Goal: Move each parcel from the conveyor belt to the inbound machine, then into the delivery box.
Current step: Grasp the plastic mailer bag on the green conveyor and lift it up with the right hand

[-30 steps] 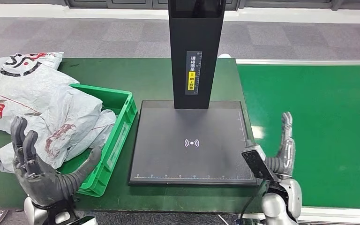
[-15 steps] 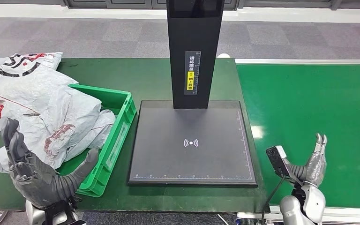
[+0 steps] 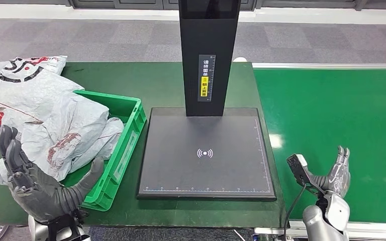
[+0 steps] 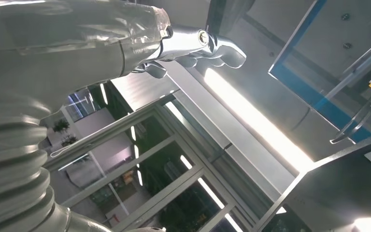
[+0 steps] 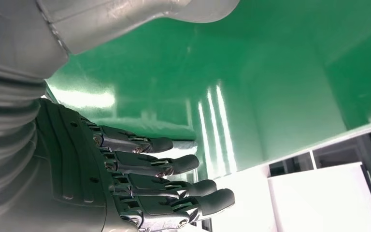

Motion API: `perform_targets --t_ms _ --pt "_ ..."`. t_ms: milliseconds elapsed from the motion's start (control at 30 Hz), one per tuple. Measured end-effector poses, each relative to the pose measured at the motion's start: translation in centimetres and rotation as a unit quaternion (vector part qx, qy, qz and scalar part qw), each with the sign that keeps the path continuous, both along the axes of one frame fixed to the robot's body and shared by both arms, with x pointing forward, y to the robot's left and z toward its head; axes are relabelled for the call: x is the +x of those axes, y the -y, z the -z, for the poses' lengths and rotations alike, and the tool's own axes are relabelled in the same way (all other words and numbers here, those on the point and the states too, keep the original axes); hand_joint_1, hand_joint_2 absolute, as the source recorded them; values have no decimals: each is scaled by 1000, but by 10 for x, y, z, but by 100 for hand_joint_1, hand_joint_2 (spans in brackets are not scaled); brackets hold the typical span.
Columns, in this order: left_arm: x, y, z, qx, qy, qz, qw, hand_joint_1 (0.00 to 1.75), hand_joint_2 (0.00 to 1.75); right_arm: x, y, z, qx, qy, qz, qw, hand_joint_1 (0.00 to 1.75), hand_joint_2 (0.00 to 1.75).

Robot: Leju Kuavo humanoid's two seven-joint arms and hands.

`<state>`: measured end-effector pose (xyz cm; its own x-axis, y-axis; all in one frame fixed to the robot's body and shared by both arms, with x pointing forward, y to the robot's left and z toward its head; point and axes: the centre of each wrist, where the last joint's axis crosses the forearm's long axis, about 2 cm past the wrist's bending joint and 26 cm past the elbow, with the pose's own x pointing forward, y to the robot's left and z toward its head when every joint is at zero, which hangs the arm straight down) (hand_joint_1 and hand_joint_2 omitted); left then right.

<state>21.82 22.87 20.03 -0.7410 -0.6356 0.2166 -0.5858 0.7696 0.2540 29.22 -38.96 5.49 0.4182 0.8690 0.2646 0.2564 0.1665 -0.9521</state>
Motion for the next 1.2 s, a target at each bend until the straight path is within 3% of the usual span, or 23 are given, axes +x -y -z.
perform_targets --t_ms 33,167,733,867,1200 --pt "0 0 0 2 -1 -1 1000 0 175 1 0 0 2 -2 1 1000 0 175" --pt "-1 1 1 15 -1 -7 1000 0 175 5 0 2 16 -4 1 1000 0 0" --pt "-3 1 2 21 -7 -11 1000 0 175 2 2 9 28 -16 1 999 0 0" --pt "-3 1 2 21 -7 -11 1000 0 175 2 2 9 29 -16 1 999 0 175" --pt "-7 2 3 19 -12 -14 1000 0 175 7 2 7 33 -17 2 999 0 175"
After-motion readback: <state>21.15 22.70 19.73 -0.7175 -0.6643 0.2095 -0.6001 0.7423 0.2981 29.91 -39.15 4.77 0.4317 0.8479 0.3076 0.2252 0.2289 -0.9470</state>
